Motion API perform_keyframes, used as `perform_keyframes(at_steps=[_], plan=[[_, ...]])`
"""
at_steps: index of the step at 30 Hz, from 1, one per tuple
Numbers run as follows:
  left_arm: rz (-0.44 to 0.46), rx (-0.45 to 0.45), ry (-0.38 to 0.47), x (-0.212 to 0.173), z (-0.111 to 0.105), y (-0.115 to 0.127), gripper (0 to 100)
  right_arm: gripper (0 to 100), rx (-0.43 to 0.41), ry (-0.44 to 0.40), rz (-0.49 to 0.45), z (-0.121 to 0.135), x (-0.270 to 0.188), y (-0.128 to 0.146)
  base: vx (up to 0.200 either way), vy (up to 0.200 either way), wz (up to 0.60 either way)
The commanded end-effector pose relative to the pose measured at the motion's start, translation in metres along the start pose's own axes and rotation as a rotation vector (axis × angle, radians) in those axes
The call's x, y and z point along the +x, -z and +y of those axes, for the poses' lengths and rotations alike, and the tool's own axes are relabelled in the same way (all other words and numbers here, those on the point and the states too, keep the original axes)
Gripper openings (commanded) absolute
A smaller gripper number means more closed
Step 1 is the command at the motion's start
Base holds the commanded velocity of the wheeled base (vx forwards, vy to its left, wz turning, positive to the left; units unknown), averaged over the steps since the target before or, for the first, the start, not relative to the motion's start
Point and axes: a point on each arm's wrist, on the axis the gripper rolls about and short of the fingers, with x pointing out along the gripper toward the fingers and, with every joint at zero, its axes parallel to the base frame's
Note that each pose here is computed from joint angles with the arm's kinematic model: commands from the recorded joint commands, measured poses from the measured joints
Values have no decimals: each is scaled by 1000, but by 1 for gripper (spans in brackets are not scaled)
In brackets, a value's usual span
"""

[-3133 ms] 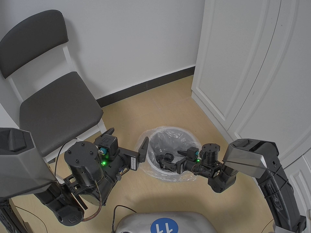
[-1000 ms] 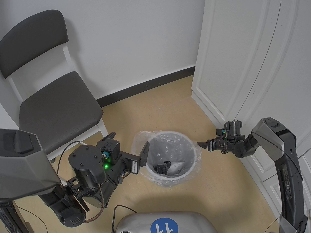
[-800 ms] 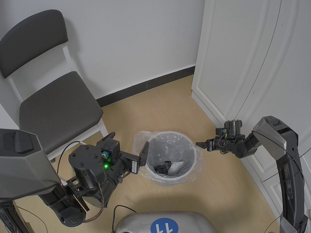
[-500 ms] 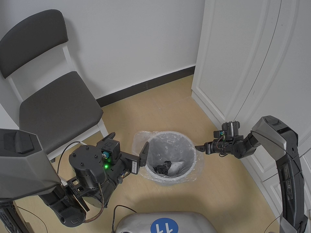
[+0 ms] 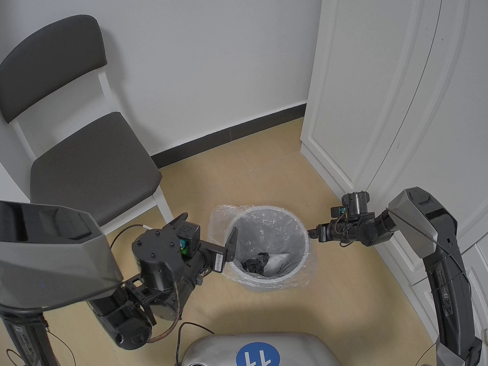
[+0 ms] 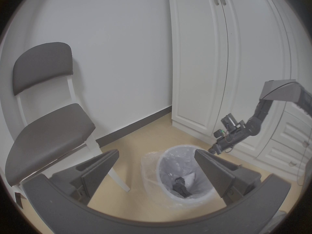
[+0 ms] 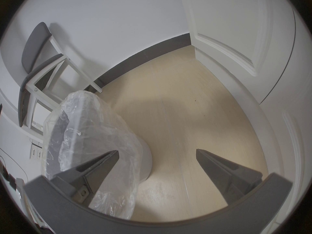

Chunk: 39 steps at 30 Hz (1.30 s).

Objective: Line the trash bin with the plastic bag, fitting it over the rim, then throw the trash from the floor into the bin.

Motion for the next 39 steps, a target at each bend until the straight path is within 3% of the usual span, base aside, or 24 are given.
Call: perform_keyframes(at_steps=[1,8,15,22,35,39], plan=[[57,93,-81,58,7,46,100,100,12,12,13,-5,10,11,0,0,0],[124,229,-156,115,21,101,100,100,18,17,18,-12,11,16,0,0,0],[167,236,-214,148,40,100,100,100,7,18,-38,-15,14,15,0,0,0],[202,244,-226,168,43,114,100,100,4,19,-48,-16,13,15,0,0,0],[339,266,-252,209,63,135,100,100,0,21,-45,-16,14,16,0,0,0],[419,282,-236,213,66,139,100,100,-1,20,-43,-16,14,17,0,0,0]])
